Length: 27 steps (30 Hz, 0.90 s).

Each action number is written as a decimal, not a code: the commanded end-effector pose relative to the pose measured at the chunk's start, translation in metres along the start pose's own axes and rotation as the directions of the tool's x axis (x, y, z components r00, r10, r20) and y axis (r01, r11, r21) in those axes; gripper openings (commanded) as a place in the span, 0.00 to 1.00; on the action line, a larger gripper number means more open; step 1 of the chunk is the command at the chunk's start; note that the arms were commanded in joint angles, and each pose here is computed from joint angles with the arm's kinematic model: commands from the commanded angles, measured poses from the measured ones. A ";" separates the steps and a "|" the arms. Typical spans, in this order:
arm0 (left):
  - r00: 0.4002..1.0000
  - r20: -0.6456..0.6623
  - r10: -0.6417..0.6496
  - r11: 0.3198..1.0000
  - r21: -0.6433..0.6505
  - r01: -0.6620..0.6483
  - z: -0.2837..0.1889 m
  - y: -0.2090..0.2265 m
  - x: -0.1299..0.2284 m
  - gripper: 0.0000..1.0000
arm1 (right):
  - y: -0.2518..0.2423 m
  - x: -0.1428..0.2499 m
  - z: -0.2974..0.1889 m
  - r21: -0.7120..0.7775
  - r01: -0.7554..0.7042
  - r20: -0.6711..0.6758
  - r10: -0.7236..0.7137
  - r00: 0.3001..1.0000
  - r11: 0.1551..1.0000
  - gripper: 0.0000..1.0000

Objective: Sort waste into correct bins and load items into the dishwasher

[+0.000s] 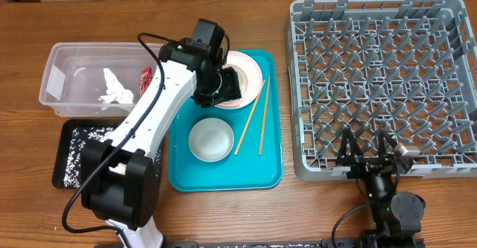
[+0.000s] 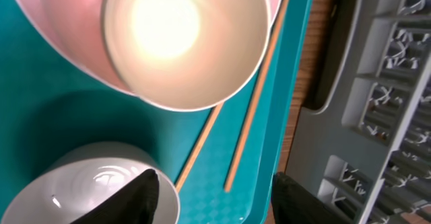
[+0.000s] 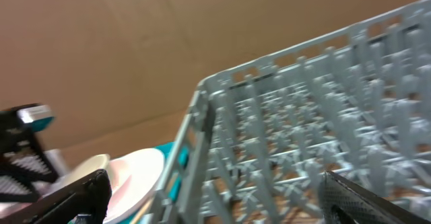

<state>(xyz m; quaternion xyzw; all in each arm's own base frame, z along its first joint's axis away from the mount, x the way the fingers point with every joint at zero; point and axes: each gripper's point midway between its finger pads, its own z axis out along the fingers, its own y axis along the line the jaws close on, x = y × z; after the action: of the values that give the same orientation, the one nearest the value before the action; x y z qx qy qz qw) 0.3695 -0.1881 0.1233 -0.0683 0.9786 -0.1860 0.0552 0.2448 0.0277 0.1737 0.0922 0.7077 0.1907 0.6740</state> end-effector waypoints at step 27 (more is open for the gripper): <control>0.959 0.090 -0.268 0.962 0.071 0.262 -0.028 0.063 -0.056 0.56 | 0.109 -0.090 0.023 -0.151 -0.146 -0.576 0.033 0.817 0.978 1.00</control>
<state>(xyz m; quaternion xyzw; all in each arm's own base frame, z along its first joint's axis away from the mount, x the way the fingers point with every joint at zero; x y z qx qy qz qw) 0.4041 -0.1296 0.1269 -0.1775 0.9608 -0.1971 0.0802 0.2531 0.0739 0.2788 0.0352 0.8519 0.2572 0.4549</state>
